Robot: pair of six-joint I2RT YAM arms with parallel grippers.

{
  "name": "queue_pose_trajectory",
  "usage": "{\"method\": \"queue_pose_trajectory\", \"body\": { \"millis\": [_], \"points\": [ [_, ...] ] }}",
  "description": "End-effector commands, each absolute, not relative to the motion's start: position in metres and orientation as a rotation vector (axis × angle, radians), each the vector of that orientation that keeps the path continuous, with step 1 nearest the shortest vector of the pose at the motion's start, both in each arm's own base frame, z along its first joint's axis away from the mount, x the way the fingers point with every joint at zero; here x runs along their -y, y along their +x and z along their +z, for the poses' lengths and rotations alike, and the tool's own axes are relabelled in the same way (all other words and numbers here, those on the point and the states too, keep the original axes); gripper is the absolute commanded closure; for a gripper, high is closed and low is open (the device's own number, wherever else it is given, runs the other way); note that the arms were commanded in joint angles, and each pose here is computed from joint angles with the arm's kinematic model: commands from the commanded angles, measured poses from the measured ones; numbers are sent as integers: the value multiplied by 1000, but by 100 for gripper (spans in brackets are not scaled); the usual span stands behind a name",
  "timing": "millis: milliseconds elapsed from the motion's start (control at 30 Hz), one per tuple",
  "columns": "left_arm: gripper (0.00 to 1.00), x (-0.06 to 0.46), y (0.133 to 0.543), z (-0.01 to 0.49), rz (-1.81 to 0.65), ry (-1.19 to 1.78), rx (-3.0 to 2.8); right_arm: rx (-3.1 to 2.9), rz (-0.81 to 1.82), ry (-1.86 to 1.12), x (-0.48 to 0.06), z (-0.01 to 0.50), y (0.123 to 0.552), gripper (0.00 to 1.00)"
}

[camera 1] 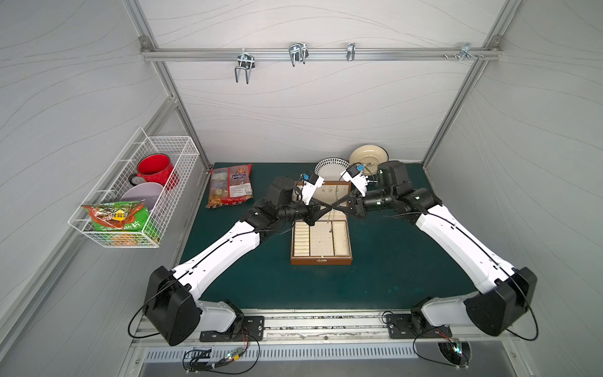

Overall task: Put jewelry chain into jewelry box
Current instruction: Hang the necklace on the jewelry box clasp.

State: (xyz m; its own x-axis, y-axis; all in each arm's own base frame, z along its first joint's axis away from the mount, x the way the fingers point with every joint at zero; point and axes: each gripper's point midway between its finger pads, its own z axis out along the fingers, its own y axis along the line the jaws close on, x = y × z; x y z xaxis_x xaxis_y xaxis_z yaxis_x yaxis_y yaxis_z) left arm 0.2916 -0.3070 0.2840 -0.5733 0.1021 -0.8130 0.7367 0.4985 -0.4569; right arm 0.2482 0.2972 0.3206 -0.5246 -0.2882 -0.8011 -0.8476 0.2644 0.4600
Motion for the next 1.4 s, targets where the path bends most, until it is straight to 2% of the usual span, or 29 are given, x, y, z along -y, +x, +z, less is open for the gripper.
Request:
{"method": "queue_pose_trajectory", "body": {
  "millis": [0,367,1367],
  "points": [
    [100,294,301,284,-948,652,-2008,-1935,1221,-1020,-299,320,256,100],
    [100,249,336,258,-623,477,-2128,-1995,1095,-1021,-317,286,294,100],
    [100,211,429,204,-521,243,-2260,-2115,916,-946,-363,221,392,100]
  ]
}}
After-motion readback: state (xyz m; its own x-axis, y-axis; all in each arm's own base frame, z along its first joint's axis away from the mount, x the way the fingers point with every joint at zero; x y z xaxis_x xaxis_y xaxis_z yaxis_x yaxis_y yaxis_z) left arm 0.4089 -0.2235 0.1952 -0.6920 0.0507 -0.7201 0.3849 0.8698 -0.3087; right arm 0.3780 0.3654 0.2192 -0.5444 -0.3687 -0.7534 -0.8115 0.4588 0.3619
